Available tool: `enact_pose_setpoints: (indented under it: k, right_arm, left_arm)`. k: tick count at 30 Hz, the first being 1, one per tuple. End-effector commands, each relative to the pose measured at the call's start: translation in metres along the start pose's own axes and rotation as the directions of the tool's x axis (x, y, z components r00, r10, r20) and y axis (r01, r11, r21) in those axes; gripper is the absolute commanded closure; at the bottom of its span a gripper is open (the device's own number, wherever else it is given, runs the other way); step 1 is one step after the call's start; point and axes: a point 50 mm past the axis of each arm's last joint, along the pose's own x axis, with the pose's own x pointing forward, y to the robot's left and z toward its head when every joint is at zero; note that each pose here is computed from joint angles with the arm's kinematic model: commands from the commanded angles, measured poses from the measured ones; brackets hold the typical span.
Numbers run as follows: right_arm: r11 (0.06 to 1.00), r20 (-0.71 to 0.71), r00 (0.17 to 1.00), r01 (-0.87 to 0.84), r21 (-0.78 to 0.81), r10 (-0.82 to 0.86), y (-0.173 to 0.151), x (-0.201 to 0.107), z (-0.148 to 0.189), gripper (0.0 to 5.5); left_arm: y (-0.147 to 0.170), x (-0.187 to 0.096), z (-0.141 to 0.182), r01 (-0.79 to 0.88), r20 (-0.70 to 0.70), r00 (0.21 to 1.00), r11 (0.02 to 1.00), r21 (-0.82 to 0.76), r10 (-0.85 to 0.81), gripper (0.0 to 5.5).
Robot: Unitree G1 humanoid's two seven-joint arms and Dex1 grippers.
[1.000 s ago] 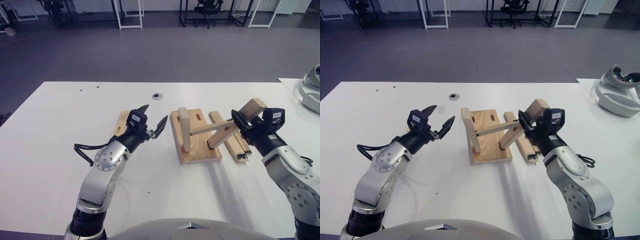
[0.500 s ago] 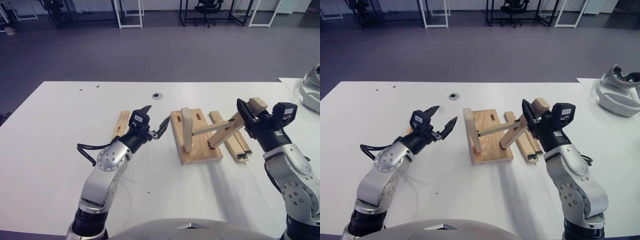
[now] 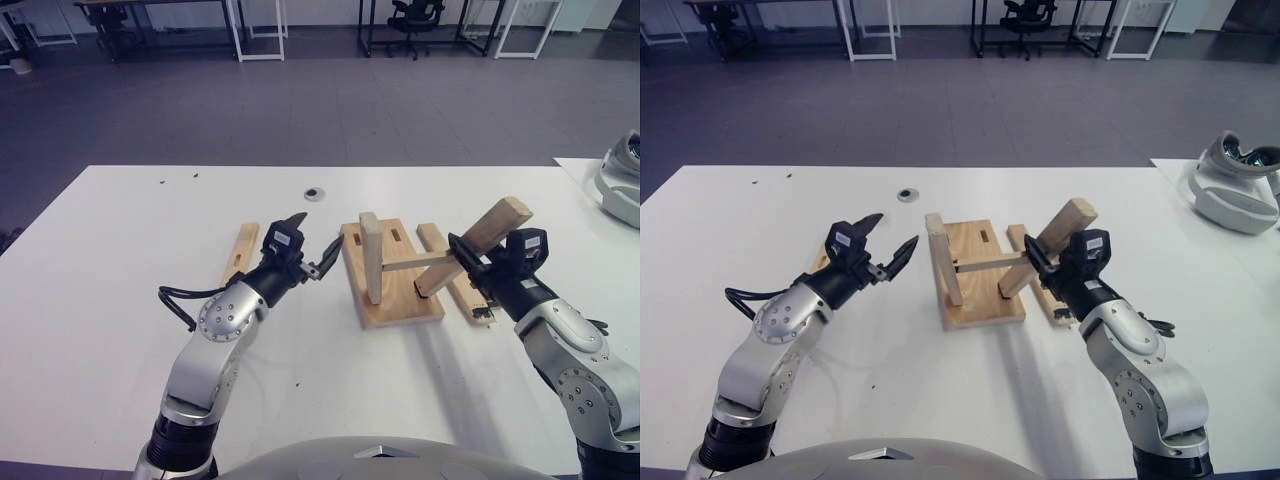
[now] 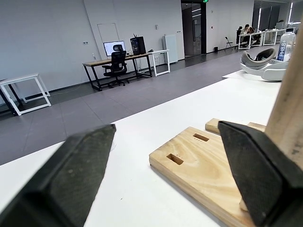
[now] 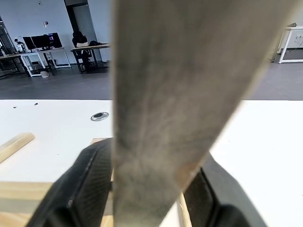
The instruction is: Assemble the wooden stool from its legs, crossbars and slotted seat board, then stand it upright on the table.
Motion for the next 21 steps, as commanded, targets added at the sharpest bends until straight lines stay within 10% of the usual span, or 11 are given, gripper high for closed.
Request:
enact_pose_setpoints:
  k: [1, 13, 21]
  right_arm:
    - [0.995, -0.194, 0.977, -0.095, -0.008, 0.092, 0.012, -0.001, -0.032, 3.24]
    - [0.915, -0.198, 0.908, -0.392, -0.099, 0.368, 0.056, -0.001, -0.011, 3.24]
    - [0.875, -0.13, 0.888, -0.457, -0.161, 0.44, 0.02, -0.018, 0.005, 3.24]
  left_arm:
    - [-0.015, 0.011, 0.004, 0.073, -0.001, 0.997, 0.997, -0.013, -0.073, 1.53]
    - [-0.03, 0.03, 0.016, -0.052, -0.059, 0.997, 0.993, -0.102, 0.046, 1.53]
    - [0.028, 0.0, -0.007, -0.13, -0.118, 0.985, 0.991, -0.009, 0.128, 1.53]
